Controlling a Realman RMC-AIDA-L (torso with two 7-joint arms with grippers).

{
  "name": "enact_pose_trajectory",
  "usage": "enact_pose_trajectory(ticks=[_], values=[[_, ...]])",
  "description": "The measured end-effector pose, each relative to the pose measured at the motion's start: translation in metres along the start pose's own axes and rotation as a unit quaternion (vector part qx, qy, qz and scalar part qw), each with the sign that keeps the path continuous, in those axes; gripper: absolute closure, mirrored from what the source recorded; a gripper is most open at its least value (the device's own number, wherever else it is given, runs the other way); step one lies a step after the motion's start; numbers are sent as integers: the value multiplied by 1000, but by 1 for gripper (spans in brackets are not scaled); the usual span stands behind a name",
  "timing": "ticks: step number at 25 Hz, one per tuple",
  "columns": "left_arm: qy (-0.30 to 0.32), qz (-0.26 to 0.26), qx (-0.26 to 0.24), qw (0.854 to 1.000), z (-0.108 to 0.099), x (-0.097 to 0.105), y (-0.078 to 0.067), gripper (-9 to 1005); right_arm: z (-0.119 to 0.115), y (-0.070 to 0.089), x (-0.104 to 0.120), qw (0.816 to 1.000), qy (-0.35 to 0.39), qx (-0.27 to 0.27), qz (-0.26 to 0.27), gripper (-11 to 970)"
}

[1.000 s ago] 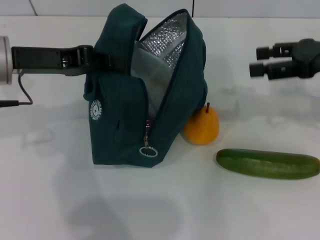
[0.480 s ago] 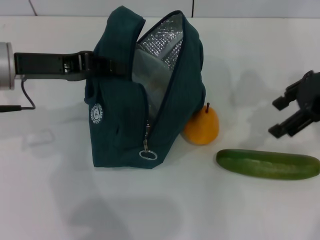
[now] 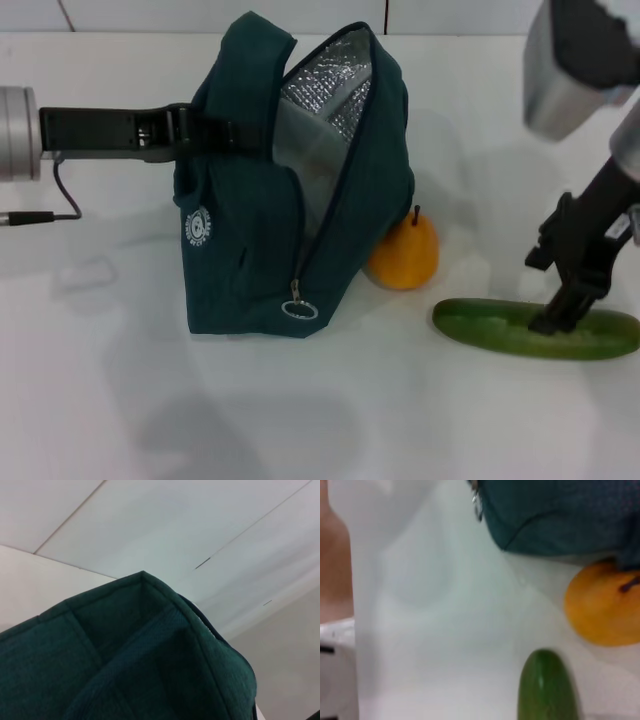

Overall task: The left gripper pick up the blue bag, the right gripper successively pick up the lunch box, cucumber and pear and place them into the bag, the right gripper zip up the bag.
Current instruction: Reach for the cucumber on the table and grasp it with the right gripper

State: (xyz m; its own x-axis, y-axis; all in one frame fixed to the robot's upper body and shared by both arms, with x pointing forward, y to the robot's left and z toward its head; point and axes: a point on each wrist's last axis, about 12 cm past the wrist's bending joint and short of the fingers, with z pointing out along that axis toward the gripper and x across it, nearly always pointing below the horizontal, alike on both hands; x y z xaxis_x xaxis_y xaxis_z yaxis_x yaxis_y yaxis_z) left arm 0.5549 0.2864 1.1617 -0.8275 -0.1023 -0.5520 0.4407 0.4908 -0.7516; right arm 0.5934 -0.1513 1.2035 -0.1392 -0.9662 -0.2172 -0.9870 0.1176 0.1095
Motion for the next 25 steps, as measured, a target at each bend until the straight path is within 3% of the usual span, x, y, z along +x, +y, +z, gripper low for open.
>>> enact_pose_trajectory(ticks=[9, 25], values=[[-1, -4, 2, 1000, 3, 0, 0, 957, 31, 4, -10, 998, 49, 26, -37, 163], [-5, 2, 2, 1000, 6, -4, -1, 957, 52, 6, -14, 997, 49, 31, -56, 223]])
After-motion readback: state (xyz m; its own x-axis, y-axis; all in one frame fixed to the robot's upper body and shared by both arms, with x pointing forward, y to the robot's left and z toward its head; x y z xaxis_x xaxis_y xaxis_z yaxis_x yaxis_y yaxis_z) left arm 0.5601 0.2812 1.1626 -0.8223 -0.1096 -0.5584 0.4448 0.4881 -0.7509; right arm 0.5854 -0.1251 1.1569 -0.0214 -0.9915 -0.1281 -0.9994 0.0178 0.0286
